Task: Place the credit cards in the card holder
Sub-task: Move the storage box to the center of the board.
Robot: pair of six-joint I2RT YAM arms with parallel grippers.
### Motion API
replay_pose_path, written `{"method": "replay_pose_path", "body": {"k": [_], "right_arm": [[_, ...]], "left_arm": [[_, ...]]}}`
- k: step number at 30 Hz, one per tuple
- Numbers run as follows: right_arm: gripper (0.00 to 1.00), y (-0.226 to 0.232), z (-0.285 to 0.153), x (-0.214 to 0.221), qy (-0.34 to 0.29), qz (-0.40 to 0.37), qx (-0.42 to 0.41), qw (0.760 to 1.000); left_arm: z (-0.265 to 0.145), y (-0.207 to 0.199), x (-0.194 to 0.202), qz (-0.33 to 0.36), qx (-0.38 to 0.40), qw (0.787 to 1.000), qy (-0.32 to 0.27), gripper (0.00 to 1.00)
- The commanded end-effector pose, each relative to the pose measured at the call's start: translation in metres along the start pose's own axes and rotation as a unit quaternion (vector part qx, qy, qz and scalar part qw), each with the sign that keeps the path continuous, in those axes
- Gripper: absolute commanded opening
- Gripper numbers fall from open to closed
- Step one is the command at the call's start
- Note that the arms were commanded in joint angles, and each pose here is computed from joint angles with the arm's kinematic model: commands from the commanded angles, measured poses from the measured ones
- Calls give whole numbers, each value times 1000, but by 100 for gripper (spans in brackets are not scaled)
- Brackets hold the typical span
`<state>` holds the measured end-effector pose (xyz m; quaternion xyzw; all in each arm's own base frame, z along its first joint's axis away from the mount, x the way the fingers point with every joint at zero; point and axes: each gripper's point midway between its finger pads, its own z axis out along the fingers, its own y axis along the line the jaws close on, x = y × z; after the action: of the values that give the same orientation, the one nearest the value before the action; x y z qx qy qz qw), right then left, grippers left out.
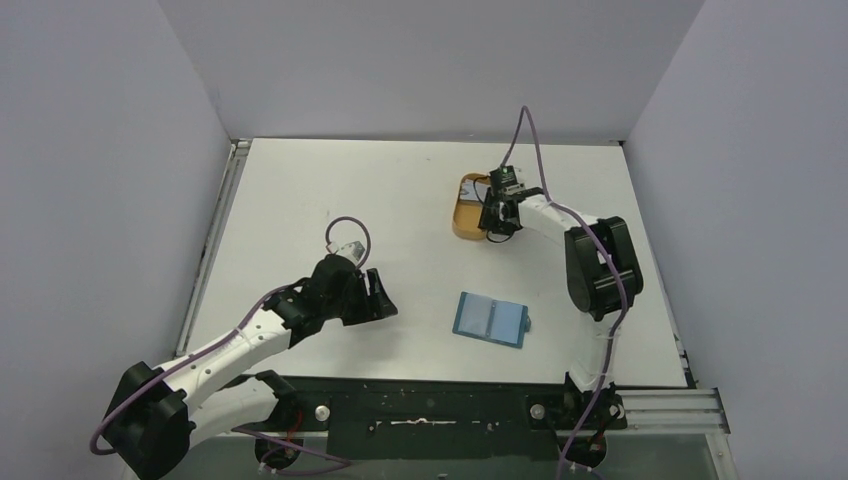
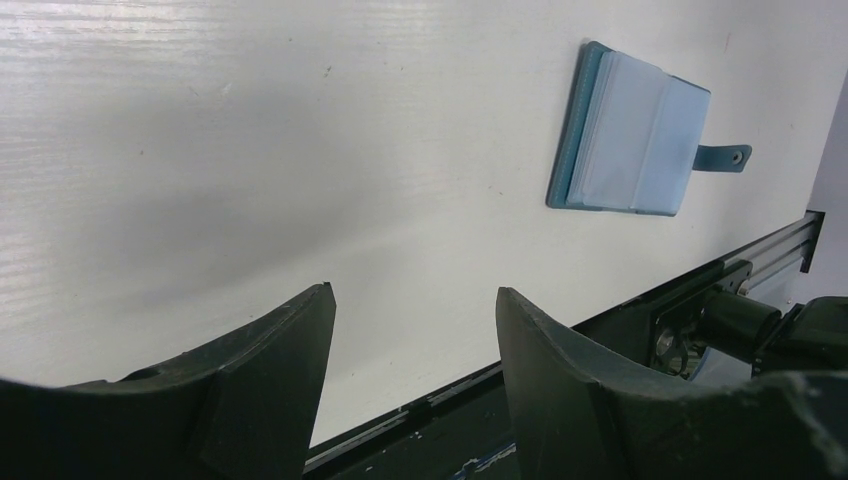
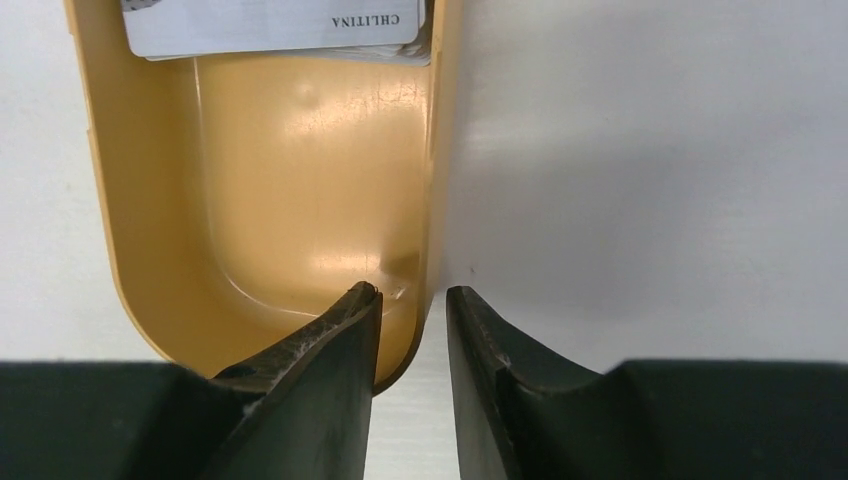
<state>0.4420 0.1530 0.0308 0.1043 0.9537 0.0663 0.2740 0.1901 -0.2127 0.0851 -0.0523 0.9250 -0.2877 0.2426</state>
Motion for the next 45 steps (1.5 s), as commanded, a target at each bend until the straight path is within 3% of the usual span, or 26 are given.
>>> {"method": "replay_pose_path", "body": {"k": [1, 11, 19, 33, 35, 39, 45], "right_arm": [[30, -16, -29, 14, 0, -57, 18, 998], [15, -21, -64, 64, 15, -186, 21, 982], [1, 0, -74, 77, 6, -273, -12, 962], [0, -8, -66, 38, -6, -357, 70, 931], [7, -6, -64, 36, -5, -359, 70, 931], [32, -4, -65, 33, -8, -349, 69, 935], [52, 1, -74, 23, -22, -328, 69, 942]], "left_arm": [[-6, -9, -9, 8, 21, 1000, -20, 58], [0, -18, -9, 13, 45, 999, -14, 57], [3, -17, -1, 7, 55, 998, -6, 56], [7, -15, -1, 12, 47, 999, 2, 56], [7, -15, -1, 15, 46, 999, 4, 56], [7, -17, -2, 17, 48, 999, 4, 56], [5, -17, -2, 20, 47, 999, 5, 56]]}}
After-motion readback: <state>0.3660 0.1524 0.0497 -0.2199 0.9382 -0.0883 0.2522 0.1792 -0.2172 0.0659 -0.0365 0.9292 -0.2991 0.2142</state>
